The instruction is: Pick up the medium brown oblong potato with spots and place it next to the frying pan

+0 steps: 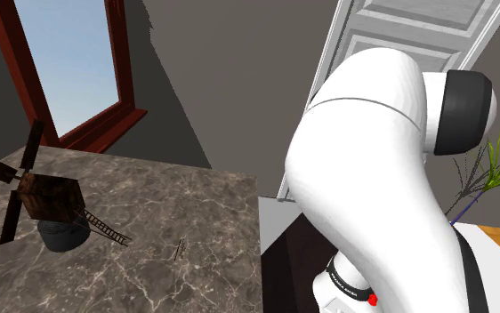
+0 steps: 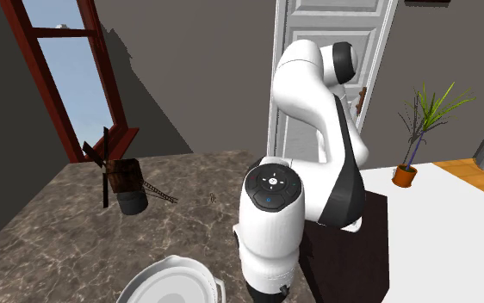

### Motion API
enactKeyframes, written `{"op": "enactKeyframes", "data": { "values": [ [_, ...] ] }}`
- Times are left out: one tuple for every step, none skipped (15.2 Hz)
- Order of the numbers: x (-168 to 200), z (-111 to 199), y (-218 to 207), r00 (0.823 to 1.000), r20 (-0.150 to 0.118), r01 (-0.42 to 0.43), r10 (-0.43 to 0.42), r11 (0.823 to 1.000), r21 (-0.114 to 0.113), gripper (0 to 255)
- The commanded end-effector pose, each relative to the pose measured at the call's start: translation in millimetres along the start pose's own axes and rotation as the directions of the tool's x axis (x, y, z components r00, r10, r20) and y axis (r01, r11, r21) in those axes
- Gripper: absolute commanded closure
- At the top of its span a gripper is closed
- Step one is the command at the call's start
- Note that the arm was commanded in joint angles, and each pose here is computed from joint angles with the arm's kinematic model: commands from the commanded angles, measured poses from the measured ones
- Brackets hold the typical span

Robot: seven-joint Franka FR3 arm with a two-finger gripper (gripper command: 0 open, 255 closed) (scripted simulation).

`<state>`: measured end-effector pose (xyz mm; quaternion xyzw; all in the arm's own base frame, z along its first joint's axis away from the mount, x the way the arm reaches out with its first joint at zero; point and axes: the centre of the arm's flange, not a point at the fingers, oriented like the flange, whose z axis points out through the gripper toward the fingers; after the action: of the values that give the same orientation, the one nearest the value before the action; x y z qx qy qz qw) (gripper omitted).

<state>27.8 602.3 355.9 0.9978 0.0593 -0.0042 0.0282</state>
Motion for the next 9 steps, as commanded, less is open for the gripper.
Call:
{"op": "enactKeyframes", "data": {
  "values": [
    [-2.1,-23.4,-0.2,1.0,0.0,0.0,0.0,1.0,-0.001,0],
    [-2.1,-33.8,-0.2,1.0,0.0,0.0,0.0,1.0,-0.001,0],
    [-2.1,-33.8,-0.2,1.0,0.0,0.0,0.0,1.0,-0.001,0],
    [-2.1,-33.8,-0.2,1.0,0.0,0.0,0.0,1.0,-0.001,0],
    [-2.1,-33.8,-0.2,1.0,0.0,0.0,0.0,1.0,-0.001,0],
    [-2.1,-33.8,-0.2,1.0,0.0,0.0,0.0,1.0,-0.001,0],
    [-2.1,-33.8,-0.2,1.0,0.0,0.0,0.0,1.0,-0.001,0],
    [-2.1,-33.8,-0.2,1.0,0.0,0.0,0.0,1.0,-0.001,0],
    [-2.1,-33.8,-0.2,1.0,0.0,0.0,0.0,1.0,-0.001,0]
  ]
}}
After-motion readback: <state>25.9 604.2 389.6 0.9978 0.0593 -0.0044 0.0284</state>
